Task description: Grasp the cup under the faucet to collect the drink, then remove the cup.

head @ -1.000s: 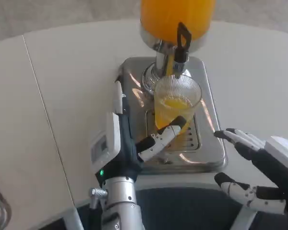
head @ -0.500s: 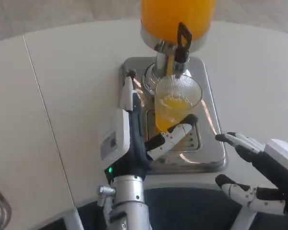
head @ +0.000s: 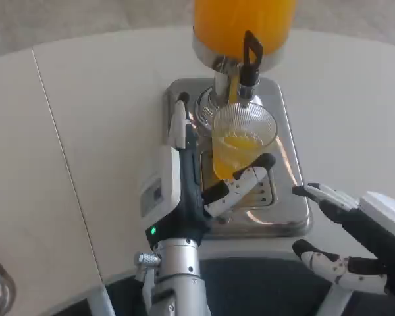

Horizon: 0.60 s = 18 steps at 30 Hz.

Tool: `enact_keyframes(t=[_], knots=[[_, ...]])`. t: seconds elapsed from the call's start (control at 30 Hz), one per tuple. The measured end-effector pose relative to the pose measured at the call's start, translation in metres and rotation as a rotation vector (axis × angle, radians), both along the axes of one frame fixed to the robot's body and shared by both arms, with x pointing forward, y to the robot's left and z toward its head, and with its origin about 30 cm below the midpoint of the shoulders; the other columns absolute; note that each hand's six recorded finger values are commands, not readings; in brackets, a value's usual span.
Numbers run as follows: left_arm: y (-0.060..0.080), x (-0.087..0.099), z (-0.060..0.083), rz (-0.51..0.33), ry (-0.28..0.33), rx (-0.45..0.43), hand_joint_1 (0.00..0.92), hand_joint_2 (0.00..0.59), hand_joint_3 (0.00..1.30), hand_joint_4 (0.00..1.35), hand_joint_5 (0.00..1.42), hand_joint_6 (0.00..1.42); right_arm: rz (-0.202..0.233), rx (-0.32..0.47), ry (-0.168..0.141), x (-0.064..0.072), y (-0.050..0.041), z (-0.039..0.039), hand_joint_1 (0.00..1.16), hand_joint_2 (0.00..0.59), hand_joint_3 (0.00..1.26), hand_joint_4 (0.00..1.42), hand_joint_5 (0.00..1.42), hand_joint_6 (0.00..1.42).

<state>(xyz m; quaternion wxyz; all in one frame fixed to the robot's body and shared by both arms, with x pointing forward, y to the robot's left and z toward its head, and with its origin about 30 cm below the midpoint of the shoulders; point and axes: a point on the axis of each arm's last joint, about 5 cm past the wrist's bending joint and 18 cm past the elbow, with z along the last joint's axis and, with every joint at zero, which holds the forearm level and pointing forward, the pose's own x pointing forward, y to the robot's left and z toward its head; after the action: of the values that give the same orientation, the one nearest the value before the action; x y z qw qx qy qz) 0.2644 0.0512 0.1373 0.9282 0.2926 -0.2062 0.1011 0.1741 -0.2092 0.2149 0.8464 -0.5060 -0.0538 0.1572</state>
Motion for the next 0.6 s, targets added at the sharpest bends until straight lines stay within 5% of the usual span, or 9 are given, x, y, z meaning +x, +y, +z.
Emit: enact_keyframes(t=[0.6], knots=[[-0.02,0.012,0.005,-0.044,0.016,0.017,0.356,0.043,0.0,0.0,0.3,0.37,-0.015,0.028,0.039,0.008,-0.0038,-0.0044,0.42,0.484,0.07,0.0,0.0,0.0]])
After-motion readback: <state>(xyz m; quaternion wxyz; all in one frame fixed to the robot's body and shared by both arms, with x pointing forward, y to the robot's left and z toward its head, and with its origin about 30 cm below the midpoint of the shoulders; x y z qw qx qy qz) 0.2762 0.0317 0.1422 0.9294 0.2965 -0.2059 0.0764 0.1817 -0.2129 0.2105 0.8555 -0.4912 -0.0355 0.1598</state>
